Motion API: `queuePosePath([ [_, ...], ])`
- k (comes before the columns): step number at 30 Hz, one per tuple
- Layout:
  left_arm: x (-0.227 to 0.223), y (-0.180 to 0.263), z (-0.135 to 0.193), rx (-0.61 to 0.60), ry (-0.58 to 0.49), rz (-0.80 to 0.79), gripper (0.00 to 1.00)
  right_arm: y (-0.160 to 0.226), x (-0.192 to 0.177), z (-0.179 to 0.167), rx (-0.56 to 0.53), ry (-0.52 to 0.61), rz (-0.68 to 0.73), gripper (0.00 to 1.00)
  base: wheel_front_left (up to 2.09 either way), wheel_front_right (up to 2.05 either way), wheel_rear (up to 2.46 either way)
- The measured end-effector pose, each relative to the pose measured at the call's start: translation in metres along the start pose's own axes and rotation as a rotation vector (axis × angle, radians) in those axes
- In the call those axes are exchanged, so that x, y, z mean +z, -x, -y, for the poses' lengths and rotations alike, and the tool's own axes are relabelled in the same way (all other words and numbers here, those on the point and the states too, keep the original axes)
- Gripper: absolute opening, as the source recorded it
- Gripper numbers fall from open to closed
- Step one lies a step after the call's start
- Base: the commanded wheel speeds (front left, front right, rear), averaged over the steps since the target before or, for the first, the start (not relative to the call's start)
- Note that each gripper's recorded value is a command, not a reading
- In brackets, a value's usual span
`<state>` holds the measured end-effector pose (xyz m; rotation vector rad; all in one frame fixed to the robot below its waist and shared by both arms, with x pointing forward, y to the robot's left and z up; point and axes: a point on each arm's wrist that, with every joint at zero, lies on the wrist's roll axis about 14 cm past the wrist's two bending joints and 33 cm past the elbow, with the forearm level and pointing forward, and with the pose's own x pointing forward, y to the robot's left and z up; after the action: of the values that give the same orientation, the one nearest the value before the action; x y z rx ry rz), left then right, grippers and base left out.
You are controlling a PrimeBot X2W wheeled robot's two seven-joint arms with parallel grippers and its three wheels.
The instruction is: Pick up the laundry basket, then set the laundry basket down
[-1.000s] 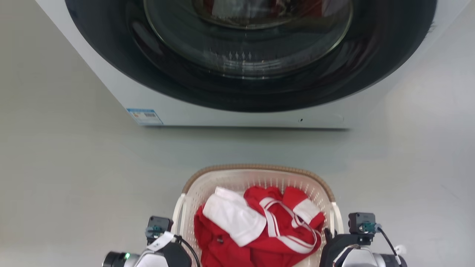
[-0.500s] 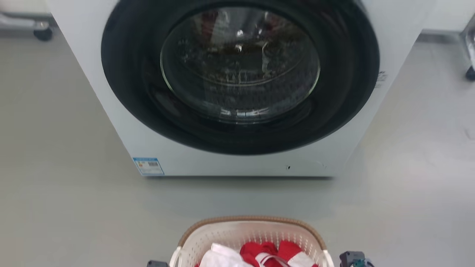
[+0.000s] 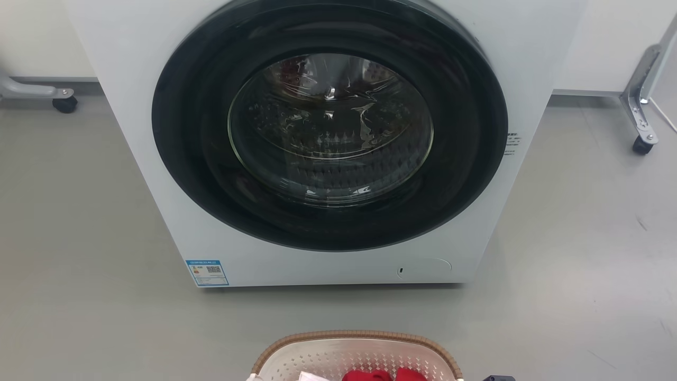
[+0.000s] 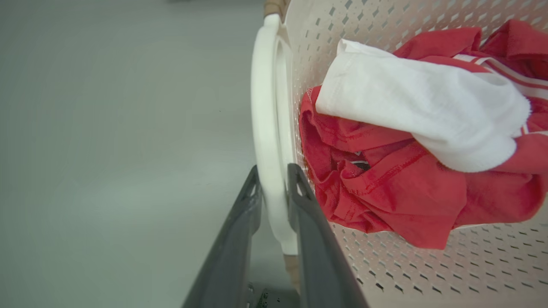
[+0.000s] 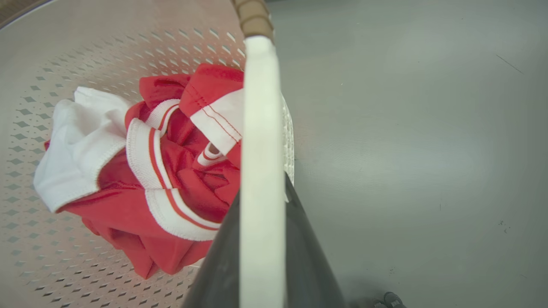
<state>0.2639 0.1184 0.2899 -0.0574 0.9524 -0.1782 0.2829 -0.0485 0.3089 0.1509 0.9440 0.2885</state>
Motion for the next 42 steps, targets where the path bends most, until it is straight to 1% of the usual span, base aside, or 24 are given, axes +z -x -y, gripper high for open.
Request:
queuePosePath([
  [42,-0.008,0.001,-0.001,-0.001,-0.017,-0.022,0.0,0.002,-0.013,-0.004,0.01,-0.015,-0.025,0.0,0.0,0.0,0.0],
])
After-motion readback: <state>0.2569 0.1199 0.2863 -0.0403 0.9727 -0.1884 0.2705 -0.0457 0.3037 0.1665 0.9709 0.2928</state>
